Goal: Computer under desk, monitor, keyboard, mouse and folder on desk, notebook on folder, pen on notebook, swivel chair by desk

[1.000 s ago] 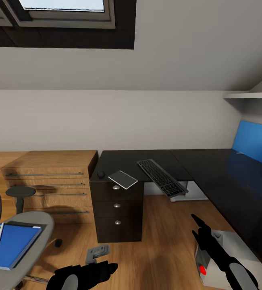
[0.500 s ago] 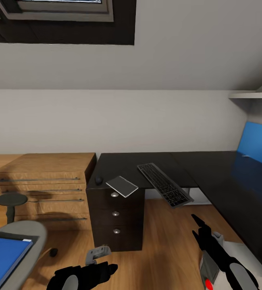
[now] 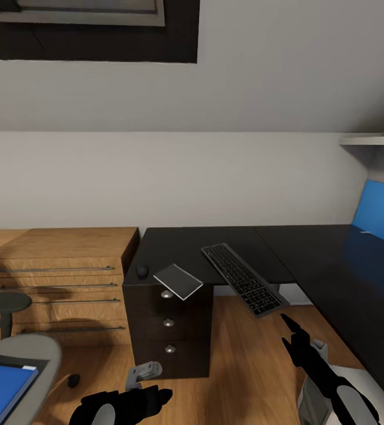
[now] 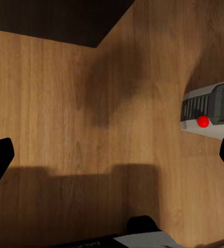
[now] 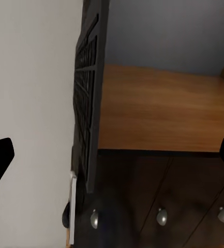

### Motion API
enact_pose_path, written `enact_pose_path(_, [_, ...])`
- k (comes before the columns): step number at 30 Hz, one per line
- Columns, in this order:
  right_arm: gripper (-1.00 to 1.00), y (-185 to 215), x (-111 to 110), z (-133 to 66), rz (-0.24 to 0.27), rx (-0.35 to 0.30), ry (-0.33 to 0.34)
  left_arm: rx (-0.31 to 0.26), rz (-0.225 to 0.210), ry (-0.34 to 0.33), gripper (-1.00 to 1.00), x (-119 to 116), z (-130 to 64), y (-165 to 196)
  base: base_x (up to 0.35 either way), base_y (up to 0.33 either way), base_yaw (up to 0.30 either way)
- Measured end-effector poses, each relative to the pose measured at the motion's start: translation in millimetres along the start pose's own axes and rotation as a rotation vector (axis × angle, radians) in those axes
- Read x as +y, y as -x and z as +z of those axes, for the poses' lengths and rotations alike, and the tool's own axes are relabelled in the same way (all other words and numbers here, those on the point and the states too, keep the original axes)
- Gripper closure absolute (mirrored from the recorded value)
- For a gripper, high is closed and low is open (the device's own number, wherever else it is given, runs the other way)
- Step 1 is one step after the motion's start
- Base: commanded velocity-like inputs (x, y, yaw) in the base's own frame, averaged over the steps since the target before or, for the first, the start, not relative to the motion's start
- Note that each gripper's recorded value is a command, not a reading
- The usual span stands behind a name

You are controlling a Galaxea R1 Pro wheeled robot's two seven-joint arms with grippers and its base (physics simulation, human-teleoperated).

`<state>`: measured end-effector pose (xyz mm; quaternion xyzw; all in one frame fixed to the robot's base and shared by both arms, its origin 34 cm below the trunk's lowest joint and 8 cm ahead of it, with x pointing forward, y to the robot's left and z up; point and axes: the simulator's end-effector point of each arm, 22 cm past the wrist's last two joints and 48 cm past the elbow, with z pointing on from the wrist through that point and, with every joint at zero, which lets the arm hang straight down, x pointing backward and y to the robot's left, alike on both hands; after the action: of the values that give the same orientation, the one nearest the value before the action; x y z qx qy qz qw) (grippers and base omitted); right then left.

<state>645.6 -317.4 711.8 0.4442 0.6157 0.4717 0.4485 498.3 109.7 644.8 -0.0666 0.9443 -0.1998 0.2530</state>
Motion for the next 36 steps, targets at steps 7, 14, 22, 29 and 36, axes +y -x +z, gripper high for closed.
enact_pose_path(7, [-1.0,0.3,2.2,0.0,0.0,0.0,0.0,0.001,-0.001,-0.001,-1.0,-1.1,-1.3,0.9,0.001,0.0,0.0])
enact_pose_path(14, [-1.0,0.3,2.2,-0.3,0.0,0.0,0.0,0.0,0.0,-0.003,-1.0,-1.5,-1.6,1.0,0.089,0.0,0.0])
enact_pose_path(22, [-1.0,0.3,2.1,-0.2,0.0,0.0,0.0,0.0,0.001,-0.002,-1.0,-1.7,-1.4,0.8,0.102,0.0,0.0])
enact_pose_path(29, [-1.0,0.3,2.1,-0.1,0.0,0.0,0.0,0.001,0.0,-0.003,-1.0,-2.0,-1.3,0.6,0.165,0.008,0.0])
enact_pose_path(36, [-1.0,0.3,2.1,-0.2,0.0,0.0,0.0,0.001,0.0,-0.003,-1.0,-2.1,-1.4,0.6,0.157,0.125,0.0])
